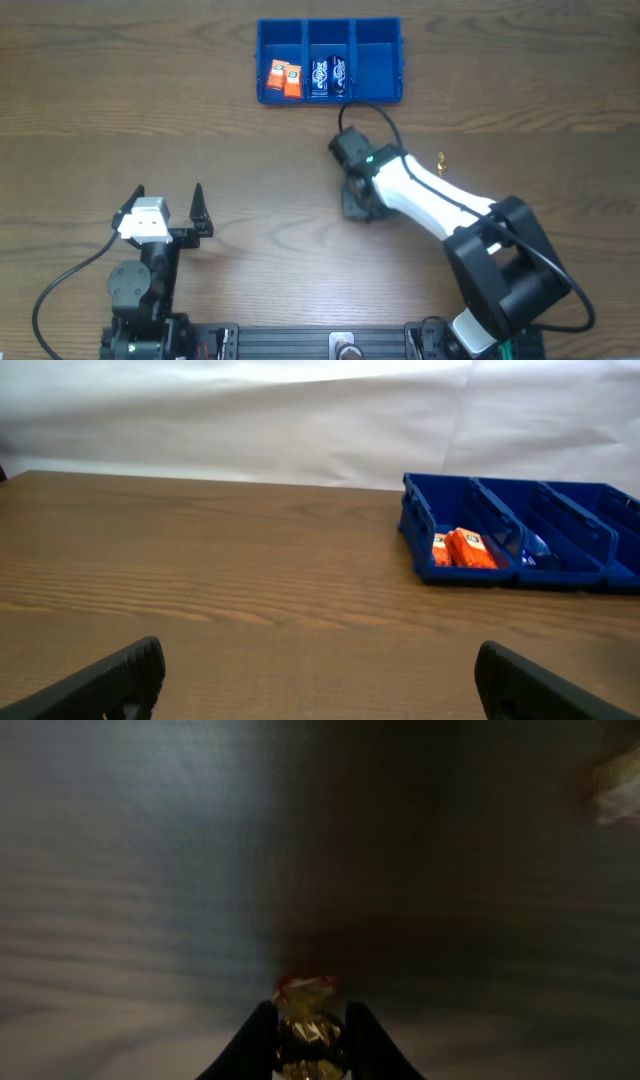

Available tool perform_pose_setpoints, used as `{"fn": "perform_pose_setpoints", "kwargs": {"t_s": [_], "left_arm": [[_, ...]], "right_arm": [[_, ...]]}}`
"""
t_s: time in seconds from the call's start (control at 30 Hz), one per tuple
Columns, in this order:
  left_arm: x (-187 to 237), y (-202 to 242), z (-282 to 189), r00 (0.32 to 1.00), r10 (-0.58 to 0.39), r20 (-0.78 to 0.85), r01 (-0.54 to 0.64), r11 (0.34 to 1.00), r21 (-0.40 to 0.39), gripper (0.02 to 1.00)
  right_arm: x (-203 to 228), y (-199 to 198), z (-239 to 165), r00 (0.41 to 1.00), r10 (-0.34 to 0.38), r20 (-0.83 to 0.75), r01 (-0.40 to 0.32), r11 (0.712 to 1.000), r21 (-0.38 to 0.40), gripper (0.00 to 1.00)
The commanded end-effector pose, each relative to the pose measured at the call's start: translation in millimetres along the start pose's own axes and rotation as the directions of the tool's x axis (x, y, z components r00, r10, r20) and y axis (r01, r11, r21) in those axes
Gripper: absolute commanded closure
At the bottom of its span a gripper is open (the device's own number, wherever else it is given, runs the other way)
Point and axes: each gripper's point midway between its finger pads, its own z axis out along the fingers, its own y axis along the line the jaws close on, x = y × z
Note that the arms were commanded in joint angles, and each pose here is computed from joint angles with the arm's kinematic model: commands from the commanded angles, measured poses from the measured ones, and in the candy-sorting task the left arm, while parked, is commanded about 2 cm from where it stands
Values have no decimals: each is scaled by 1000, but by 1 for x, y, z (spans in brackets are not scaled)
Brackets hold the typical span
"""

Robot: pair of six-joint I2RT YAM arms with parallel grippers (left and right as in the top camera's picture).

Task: Sort Candies Into Trays

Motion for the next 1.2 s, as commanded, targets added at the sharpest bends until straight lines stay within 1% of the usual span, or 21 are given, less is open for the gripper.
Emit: {"fn": "perform_pose_setpoints", "kwargs": {"t_s": [0.03, 0.07, 0.17, 0.27, 0.3, 0.4, 0.53, 0.67, 0.87, 1.0, 1.2], "left_arm": [[16, 1, 1, 999, 3, -51, -3, 1000, 1, 20], [16, 1, 1, 999, 3, -51, -3, 1000, 1, 20], [16, 1, 1, 999, 3, -51, -3, 1000, 1, 23], [16, 0, 1, 999, 3, -51, -3, 1000, 2, 20], [16, 1, 1, 999, 3, -51, -3, 1000, 1, 20], [16, 1, 1, 999, 3, -51, -3, 1000, 1, 20], [16, 1, 1, 999, 3, -51, -3, 1000, 1, 20], [16, 0, 1, 999, 3, -51, -3, 1000, 2, 23], [16, 0, 1, 999, 3, -51, -3, 1000, 2, 20], [16, 1, 1, 999, 3, -51, -3, 1000, 1, 20], [16, 1, 1, 999, 3, -51, -3, 1000, 1, 20]], "right_arm": [[-89, -16, -99, 965, 21, 263, -21, 1000, -2, 890], [-109, -23, -121, 950, 28, 311, -31, 1000, 3, 895], [-160, -30, -164, 907, 31, 419, -34, 999, 0, 901], [-206, -37, -181, 872, 29, 489, -46, 999, 23, 904], [-218, -38, -180, 866, 29, 499, -52, 998, 31, 904], [-255, -34, -159, 866, -1, 500, -28, 998, 52, 908], [-279, -36, -127, 874, 4, 486, -44, 996, 72, 908], [-290, -41, -108, 874, 16, 485, -59, 996, 73, 908], [-296, -44, -99, 874, 22, 485, -66, 995, 73, 897], [-300, -42, -100, 865, 24, 501, -67, 995, 68, 772], [-302, -42, -102, 859, 26, 511, -68, 996, 64, 224]]}}
